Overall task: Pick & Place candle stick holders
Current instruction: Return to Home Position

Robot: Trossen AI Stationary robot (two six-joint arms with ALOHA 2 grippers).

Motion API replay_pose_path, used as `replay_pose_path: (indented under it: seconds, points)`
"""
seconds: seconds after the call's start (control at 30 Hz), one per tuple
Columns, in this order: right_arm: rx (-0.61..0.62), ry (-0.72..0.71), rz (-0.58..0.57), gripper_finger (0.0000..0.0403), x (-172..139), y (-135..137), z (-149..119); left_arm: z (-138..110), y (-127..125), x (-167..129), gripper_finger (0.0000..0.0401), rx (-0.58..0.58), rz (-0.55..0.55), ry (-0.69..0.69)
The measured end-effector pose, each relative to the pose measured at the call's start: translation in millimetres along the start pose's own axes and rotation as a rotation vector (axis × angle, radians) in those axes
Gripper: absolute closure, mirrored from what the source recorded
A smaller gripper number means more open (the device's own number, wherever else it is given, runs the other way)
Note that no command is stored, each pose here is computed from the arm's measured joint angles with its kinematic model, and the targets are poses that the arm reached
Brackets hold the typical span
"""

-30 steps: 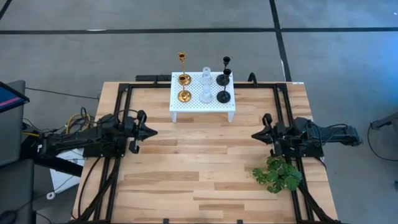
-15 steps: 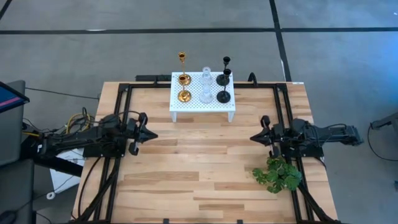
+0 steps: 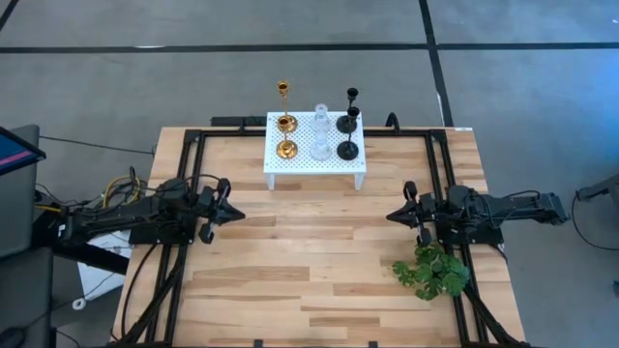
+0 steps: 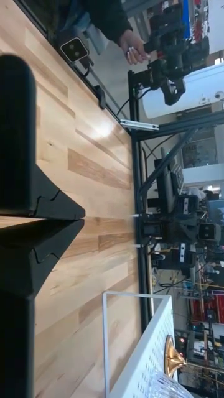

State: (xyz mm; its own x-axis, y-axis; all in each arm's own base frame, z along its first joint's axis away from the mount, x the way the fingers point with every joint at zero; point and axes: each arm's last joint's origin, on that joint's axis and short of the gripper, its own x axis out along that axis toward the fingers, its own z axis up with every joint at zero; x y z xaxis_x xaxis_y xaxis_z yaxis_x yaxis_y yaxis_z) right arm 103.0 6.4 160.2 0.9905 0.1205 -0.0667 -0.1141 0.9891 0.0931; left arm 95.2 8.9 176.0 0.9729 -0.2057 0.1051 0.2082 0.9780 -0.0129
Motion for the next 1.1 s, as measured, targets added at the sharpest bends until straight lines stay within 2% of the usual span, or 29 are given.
replay_pose_path:
  seconds: [0.13,0.47,0.63,0.8,1.1]
  points:
    - [0.003,0.000,0.000,0.0403,0,0,0,0,1,0,0.0387,0.002,0.023,0.001]
    - [0.018,0.000,0.000,0.0403,0,0,0,-3,10,-2,0.0387,0.070,0.332,0.026]
    - [0.018,0.001,0.000,0.0403,0,0,0,-6,11,-3,0.0387,0.097,0.395,0.072]
    - [0.018,0.001,0.000,0.0403,0,0,0,-8,15,-4,0.0387,0.121,0.515,0.093]
    - [0.018,0.001,0.000,0.0403,0,0,0,-7,15,-4,0.0387,0.120,0.527,0.092]
